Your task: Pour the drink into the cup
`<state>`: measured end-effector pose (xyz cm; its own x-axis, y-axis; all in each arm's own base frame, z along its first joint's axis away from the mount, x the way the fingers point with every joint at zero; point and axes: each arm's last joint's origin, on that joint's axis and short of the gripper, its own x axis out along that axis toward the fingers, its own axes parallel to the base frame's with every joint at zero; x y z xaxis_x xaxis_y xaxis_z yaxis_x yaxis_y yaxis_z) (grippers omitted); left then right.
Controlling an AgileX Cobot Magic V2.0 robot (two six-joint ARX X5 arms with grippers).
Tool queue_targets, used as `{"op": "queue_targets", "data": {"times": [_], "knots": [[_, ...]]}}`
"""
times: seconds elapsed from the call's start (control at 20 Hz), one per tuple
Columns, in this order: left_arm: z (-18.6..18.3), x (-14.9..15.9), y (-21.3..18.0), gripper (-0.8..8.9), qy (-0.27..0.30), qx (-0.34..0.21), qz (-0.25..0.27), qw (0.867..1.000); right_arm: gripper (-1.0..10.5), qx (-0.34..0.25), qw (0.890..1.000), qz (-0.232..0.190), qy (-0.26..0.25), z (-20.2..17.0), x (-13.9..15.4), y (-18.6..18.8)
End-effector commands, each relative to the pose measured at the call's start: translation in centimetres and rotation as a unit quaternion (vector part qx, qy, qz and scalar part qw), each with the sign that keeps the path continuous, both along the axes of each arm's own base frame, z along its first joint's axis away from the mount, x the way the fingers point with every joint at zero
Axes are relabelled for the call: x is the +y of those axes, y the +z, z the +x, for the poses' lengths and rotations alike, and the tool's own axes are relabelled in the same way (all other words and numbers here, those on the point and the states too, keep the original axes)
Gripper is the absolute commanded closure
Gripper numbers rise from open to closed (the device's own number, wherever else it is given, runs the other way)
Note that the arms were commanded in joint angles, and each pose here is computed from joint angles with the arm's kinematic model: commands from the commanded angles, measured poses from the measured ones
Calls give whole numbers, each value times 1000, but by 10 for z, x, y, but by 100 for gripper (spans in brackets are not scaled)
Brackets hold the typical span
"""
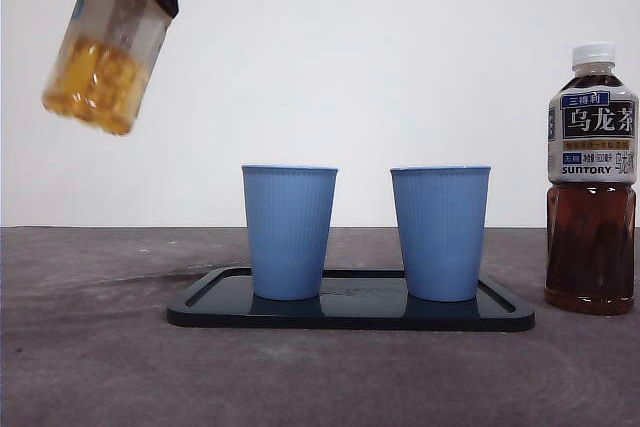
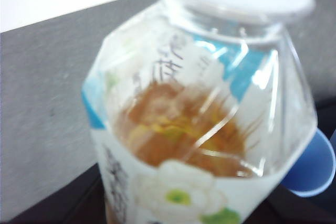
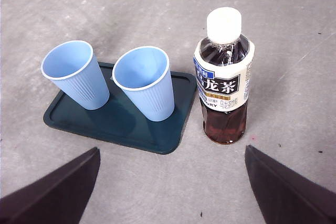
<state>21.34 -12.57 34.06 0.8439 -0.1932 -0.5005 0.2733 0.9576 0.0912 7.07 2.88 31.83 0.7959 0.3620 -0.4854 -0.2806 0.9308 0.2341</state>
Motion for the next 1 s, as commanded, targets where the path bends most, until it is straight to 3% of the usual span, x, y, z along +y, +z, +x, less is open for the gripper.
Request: {"op": "queue_targets", "data": {"times": [0.05,0.4,0.75,1.0], "knots": [[3,6,-11,601,-2,-46,-52,998,506,-10,1000,-2,4,0,0,4],[7,17,-82,601,21,-87,-134,987,506,-13,1000,-9,-7,0,0,4],[19,21,-120,601,36,-66,-140,987,507,-10,1000,-7,-1,0,0,3],[30,15,-138,601,32,-51,-139,989,507,7,999,-12,39,-3,1,0]]}}
